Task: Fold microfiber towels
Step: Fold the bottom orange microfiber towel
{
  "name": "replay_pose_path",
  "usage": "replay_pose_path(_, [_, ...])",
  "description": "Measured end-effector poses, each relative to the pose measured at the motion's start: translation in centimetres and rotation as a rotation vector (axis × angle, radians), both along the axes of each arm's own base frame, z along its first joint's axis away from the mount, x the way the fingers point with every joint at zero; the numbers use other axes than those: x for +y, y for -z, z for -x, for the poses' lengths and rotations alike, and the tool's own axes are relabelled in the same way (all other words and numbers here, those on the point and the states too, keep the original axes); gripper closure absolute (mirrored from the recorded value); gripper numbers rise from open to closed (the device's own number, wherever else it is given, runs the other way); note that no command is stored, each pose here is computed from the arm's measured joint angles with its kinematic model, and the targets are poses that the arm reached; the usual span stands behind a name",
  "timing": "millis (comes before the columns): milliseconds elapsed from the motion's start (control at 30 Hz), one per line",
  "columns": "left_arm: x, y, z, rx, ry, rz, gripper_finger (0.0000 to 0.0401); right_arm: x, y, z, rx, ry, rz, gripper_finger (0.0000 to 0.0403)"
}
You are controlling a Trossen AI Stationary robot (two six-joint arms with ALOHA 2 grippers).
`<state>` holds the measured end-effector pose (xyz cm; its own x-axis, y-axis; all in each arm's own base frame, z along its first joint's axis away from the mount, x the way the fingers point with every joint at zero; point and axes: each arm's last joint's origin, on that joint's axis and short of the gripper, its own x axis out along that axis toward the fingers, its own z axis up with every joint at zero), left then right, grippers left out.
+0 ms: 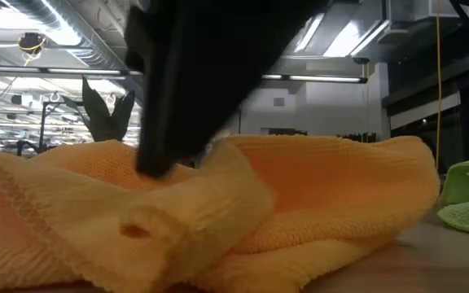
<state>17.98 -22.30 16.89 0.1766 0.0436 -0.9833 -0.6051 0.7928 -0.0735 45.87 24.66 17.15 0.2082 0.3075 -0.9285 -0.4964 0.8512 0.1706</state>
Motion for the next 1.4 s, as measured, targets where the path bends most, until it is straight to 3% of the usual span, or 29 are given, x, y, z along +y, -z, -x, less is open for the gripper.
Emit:
replay_pose_path(167, [-0.1, 0.0, 0.1, 0.0, 0.004, 0.0, 0.0401, 0.0, 0.8, 0.3, 0.031, 0.0, 0.012, 0.0233])
replay_pose_path(400, [-0.1, 0.0, 0.1, -0.003, 0.004, -0.002, 0.0401, 1.2, 0.7, 1.1, 0.082, -0.054, -0.071, 0.0233])
replay_pose_path(933, [-0.1, 0.0, 0.1, -0.003, 0.004, -0.002, 0.0401, 1.7, 0.8, 1.4, 0.071, -0.057, -0.034, 0.0233])
replay_pose_path(1133, [-0.1, 0.0, 0.1, -0.004, 0.004, -0.002, 0.0401, 1.6, 2.4, 1.6, 0.105, -0.058, -0.037, 0.0234])
replay_pose_path(1233, [-0.1, 0.0, 0.1, -0.004, 0.004, -0.002, 0.0401, 1.6, 2.3, 1.6, 0.088, -0.052, -0.015, 0.0251])
replay_pose_path(1400, [-0.1, 0.0, 0.1, -0.004, 0.004, -0.002, 0.0401, 1.6, 1.4, 1.5, 0.077, -0.051, -0.017, 0.0316])
